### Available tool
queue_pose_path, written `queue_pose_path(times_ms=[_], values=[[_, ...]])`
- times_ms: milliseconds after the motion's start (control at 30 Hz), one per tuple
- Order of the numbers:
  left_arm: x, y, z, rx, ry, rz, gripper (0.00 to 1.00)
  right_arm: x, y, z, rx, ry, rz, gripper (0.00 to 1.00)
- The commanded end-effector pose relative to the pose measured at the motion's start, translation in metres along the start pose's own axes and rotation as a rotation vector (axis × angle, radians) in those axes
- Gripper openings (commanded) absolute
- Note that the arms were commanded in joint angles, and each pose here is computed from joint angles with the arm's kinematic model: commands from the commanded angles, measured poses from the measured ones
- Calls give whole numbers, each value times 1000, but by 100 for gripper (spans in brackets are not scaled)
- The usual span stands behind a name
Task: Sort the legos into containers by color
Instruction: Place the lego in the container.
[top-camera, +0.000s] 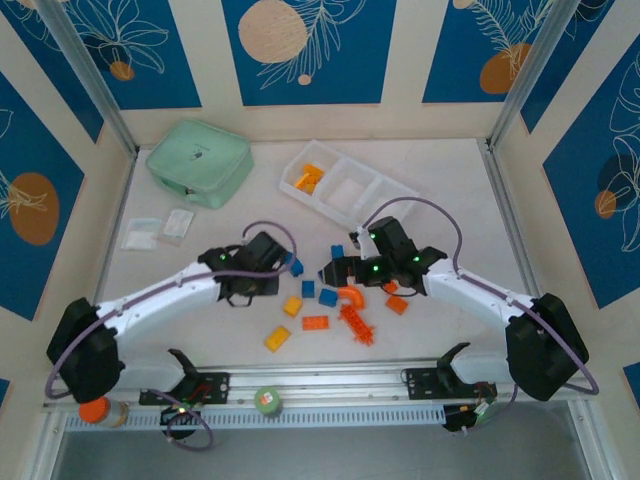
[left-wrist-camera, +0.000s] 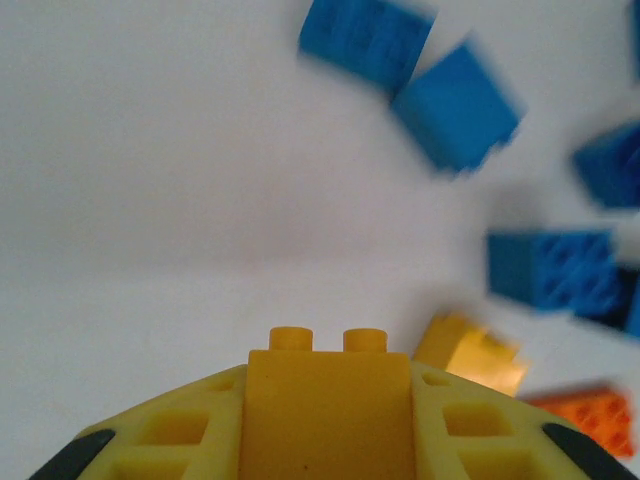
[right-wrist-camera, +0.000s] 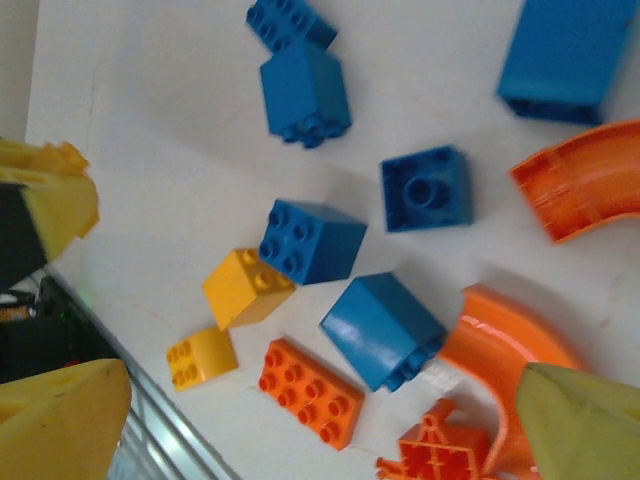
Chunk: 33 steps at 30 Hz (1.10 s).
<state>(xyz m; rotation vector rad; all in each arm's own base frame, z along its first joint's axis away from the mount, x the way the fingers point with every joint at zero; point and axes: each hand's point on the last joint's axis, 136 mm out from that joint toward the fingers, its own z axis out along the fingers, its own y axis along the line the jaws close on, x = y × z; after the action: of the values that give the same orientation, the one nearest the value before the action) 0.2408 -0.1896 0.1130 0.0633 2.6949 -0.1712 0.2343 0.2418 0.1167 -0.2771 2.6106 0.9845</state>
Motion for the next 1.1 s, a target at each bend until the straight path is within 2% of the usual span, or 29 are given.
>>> queue_pose_path(times_ms=[0, 367, 667, 833, 967, 1067], values=[[-46, -8, 6, -26, -66, 60, 21, -28, 5, -23, -19, -81, -5, 99], [-202, -41, 51, 38, -223, 12, 19, -74, -15, -52, 6, -205, 29, 99], [-293, -69, 98, 168, -345, -37, 19, -95, -23, -53, 0, -235, 43, 99], [-321, -80, 120, 189, -368, -37, 33, -105, -20, -55, -6, -247, 36, 99], [-329, -74, 125, 177, -355, -45, 50, -110, -13, -58, -27, -247, 22, 99], [-329, -70, 114, 183, -351, -40, 54, -110, -9, -60, -39, -248, 18, 99]])
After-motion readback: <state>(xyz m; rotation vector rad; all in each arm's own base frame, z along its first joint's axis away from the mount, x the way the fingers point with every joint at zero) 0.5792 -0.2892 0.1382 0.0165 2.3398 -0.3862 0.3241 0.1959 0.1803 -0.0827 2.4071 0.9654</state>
